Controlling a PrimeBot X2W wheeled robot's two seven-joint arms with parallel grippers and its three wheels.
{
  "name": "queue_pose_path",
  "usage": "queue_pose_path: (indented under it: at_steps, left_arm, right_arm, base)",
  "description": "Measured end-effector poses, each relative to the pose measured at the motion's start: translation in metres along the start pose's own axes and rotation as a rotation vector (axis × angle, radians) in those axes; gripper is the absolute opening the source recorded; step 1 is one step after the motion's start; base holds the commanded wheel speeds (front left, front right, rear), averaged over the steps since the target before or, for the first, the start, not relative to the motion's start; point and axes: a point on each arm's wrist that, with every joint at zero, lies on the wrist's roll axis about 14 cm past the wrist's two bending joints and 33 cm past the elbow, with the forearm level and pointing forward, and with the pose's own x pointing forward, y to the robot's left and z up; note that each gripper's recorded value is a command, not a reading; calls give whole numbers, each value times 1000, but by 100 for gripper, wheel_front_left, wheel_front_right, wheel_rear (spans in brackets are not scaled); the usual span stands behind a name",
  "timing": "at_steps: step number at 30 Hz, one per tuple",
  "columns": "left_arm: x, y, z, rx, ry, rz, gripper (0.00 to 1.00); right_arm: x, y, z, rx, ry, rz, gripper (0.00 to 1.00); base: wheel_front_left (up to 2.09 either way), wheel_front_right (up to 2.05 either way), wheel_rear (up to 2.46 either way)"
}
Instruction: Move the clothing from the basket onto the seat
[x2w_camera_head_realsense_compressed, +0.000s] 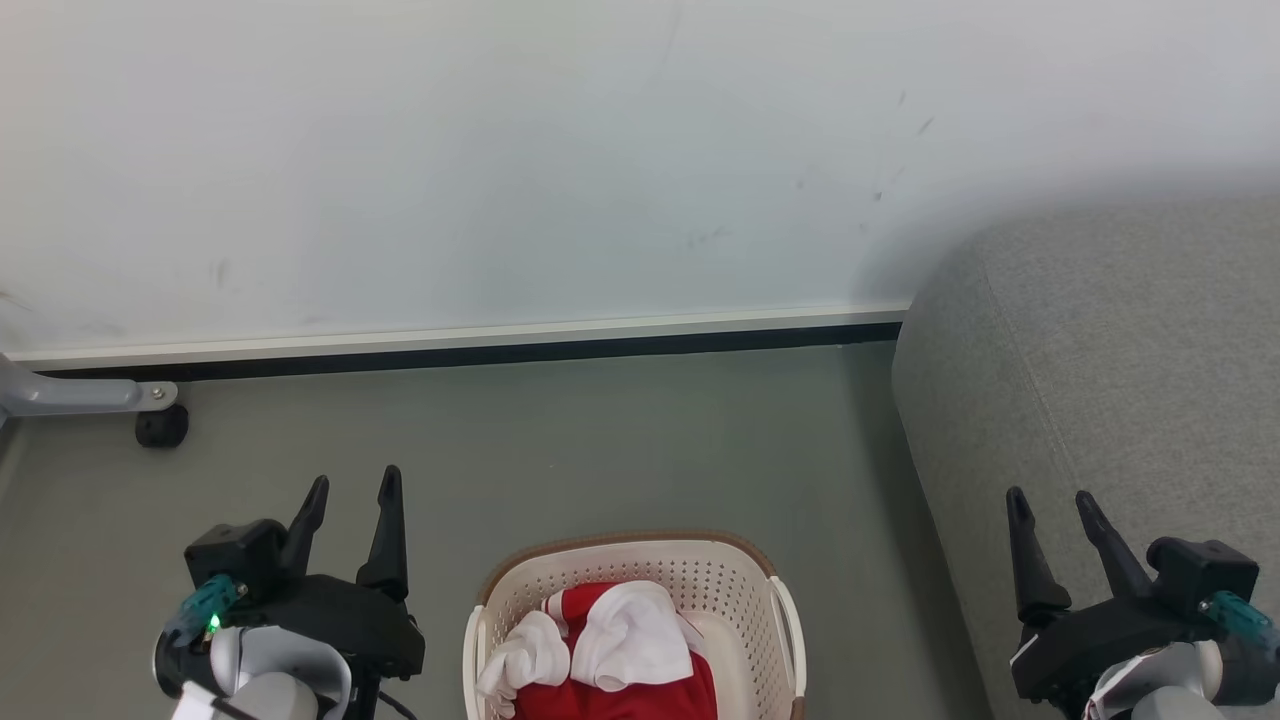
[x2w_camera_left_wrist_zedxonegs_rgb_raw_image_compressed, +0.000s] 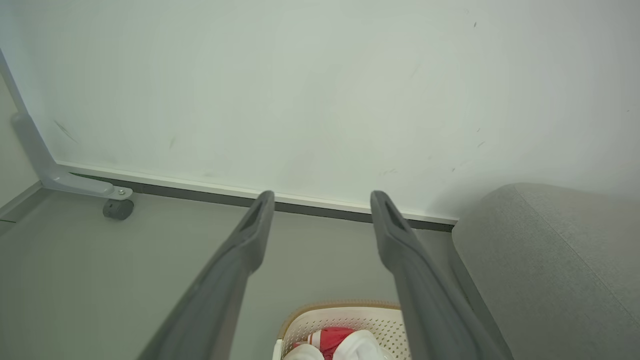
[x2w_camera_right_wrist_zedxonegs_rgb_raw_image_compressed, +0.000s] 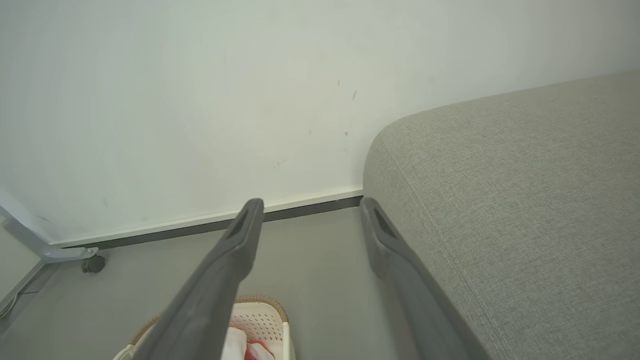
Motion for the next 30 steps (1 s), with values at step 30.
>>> queue_pose_path:
  at_steps: [30]
  left_arm:
    - [7,5,15,158,-83,33,100]
  right_arm:
    - [4,2,25,-269,-105,20,100]
  base:
    - [0,0,0]
